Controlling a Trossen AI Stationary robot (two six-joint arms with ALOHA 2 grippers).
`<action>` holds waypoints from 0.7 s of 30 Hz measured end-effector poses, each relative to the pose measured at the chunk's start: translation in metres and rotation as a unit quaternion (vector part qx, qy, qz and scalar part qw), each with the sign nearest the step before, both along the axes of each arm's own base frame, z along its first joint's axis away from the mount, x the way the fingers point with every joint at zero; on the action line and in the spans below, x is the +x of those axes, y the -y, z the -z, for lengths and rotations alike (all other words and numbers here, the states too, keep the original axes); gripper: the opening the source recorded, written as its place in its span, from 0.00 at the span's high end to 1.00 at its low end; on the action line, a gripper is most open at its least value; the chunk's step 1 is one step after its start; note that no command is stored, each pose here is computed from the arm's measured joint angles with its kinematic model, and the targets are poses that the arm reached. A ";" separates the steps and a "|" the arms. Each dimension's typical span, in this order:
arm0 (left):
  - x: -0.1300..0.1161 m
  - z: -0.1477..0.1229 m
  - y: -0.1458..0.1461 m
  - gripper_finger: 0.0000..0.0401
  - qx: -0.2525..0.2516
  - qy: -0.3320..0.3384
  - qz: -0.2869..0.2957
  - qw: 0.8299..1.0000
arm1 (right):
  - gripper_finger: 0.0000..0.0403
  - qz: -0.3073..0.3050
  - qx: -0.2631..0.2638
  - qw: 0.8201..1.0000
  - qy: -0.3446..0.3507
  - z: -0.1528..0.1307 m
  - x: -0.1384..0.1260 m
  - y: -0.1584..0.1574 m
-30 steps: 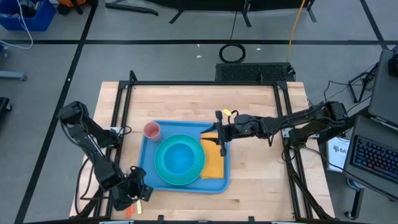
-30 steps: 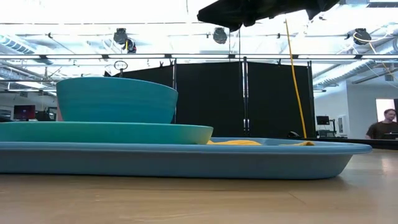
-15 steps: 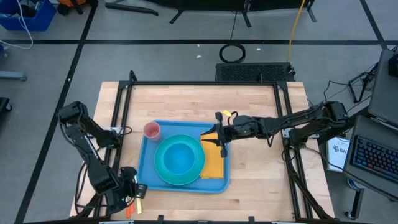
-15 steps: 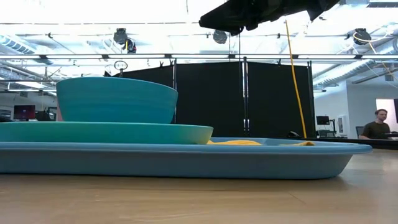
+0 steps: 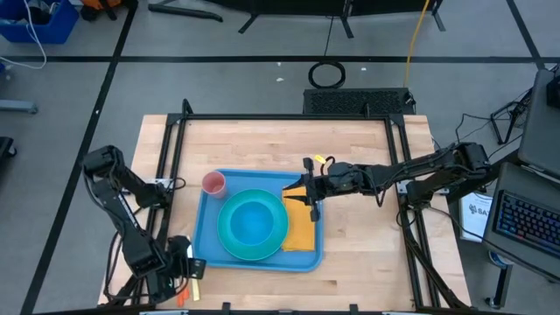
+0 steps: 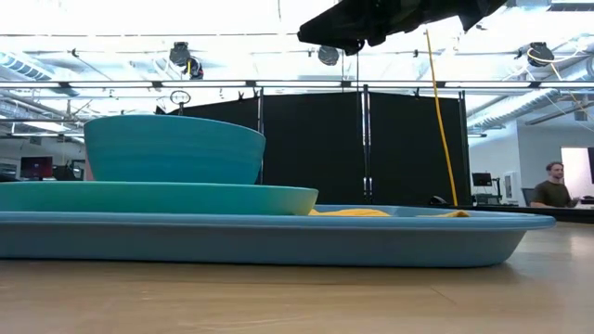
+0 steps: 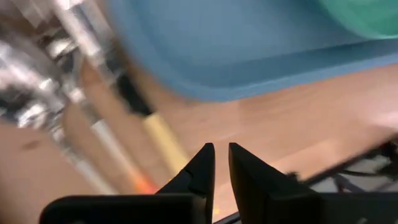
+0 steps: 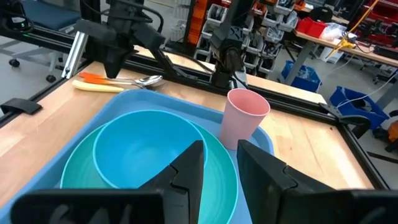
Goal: Set up tray
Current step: Put the yellow knife in the left of the yellow napkin
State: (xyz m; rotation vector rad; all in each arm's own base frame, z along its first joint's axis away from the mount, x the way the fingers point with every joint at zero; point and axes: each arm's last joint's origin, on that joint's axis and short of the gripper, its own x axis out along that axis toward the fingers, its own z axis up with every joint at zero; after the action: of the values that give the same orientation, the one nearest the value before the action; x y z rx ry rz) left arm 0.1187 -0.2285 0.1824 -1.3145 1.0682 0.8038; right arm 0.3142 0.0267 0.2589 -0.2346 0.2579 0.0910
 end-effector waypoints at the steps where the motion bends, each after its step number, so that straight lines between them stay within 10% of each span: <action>1: -0.001 0.002 0.001 0.86 -0.006 -0.019 -0.001 1.000 | 0.78 0.000 0.000 1.000 0.000 0.000 0.000 0.000; 21: 0.007 0.035 0.018 0.63 -0.029 -0.102 0.002 0.994 | 0.78 -0.001 0.000 1.000 -0.002 0.000 0.000 0.000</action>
State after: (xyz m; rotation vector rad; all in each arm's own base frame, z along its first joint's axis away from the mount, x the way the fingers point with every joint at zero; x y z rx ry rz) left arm 0.1255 -0.2460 0.1476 -1.2986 1.2615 0.9254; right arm 0.3141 0.0269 0.2586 -0.2345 0.2610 0.0932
